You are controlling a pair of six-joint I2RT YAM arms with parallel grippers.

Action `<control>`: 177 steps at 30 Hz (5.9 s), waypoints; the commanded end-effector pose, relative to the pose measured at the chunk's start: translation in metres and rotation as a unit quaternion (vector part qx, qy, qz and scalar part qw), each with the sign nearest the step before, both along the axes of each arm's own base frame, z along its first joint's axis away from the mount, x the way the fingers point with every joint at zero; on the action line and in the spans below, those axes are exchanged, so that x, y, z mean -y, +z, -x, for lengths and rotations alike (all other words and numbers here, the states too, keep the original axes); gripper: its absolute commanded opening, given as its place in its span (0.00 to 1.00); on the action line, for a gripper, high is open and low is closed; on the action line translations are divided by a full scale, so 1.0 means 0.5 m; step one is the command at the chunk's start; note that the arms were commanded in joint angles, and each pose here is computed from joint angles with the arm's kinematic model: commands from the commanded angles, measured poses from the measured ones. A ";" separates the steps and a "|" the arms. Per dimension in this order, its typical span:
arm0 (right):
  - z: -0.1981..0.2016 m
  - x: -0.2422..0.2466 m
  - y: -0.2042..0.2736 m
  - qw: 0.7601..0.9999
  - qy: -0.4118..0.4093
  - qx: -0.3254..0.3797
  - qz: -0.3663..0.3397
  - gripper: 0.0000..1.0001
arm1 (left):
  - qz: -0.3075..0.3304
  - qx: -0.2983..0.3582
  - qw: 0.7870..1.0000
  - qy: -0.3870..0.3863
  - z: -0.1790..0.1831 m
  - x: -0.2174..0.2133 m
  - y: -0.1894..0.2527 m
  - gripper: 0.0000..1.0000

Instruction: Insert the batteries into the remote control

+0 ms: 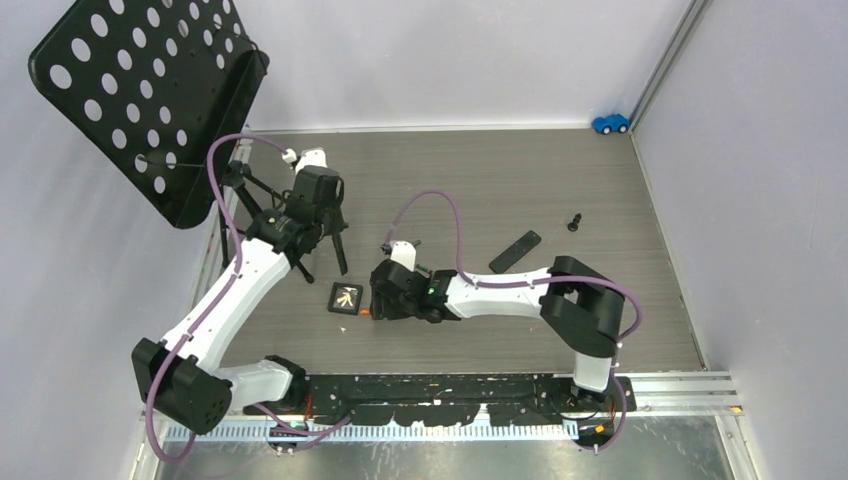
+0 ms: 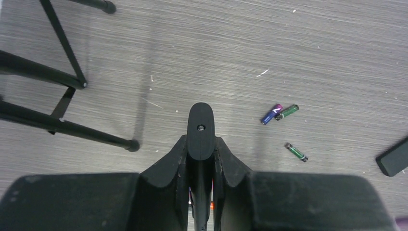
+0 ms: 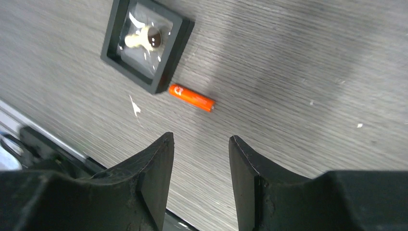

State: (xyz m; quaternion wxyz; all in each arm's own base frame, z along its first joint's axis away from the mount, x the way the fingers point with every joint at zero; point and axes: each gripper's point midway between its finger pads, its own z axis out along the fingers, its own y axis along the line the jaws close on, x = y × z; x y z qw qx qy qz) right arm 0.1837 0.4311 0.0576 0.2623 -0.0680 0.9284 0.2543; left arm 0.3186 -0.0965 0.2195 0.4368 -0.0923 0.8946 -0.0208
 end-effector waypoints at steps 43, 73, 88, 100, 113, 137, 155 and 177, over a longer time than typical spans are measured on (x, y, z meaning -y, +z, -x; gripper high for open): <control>-0.034 0.014 -0.133 0.976 -0.160 -0.044 0.140 0.33 | 0.043 0.024 0.996 -0.074 0.012 0.046 0.027 0.00; -0.008 0.061 -0.116 0.959 -0.160 0.010 0.233 0.06 | 0.072 0.022 0.991 -0.113 0.024 0.078 0.021 0.00; 0.034 0.271 -0.094 0.943 -0.046 0.002 0.329 0.10 | 0.153 -0.019 0.945 -0.290 0.069 0.258 0.021 0.00; 0.091 0.282 -0.085 0.954 -0.072 -0.086 0.280 0.40 | 0.152 -0.038 0.941 -0.299 0.093 0.283 -0.005 0.00; 0.077 0.306 -0.123 0.952 -0.106 -0.097 0.272 0.32 | 0.160 -0.040 0.940 -0.298 0.106 0.280 -0.008 0.00; -0.073 0.361 0.153 0.964 -0.195 0.109 0.143 0.02 | 0.244 0.002 0.910 -0.336 0.116 0.334 0.066 0.00; -0.057 0.311 0.449 0.959 -0.055 0.266 -0.078 0.02 | 0.417 0.021 0.833 -0.363 0.093 0.446 0.138 0.00; -0.023 0.295 0.432 0.964 0.000 0.250 -0.090 0.02 | 0.551 0.012 0.745 -0.376 0.137 0.462 0.229 0.00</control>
